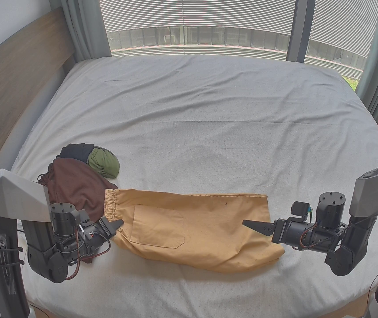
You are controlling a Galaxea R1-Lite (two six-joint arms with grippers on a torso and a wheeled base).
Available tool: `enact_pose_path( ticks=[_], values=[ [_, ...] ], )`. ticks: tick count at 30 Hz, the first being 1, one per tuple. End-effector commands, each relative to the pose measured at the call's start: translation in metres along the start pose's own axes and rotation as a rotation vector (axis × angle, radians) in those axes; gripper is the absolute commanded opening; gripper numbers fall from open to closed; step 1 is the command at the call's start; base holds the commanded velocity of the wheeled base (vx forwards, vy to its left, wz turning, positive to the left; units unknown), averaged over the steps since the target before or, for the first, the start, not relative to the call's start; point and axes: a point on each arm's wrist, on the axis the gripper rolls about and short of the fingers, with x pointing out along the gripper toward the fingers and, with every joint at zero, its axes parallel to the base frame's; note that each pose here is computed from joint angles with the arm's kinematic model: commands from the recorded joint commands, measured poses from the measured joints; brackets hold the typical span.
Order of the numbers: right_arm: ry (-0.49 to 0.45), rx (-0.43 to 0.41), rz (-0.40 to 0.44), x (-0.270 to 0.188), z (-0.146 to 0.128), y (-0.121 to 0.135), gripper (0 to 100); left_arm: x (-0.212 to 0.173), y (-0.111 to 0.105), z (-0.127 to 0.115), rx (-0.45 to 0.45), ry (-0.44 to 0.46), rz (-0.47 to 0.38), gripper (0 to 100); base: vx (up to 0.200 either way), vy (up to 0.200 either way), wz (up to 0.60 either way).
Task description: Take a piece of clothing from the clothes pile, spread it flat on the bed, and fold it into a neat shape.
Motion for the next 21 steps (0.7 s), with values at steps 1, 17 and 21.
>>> enact_pose_path(
  ticks=[1,17,21],
  values=[
    [0.001,0.001,-0.001,0.0,0.0,0.0,100,-0.004,-0.003,0.002,0.034,-0.009,-0.008,0,0.0,0.0,0.0],
    [-0.015,-0.005,0.003,-0.002,0.003,0.002,100,-0.004,-0.059,-0.016,0.166,0.026,-0.18,0,0.0,0.0,0.0],
    [-0.017,-0.006,0.005,-0.002,0.004,0.002,100,-0.002,-0.064,-0.021,0.178,0.04,-0.194,0,0.0,0.0,0.0]
  ],
)
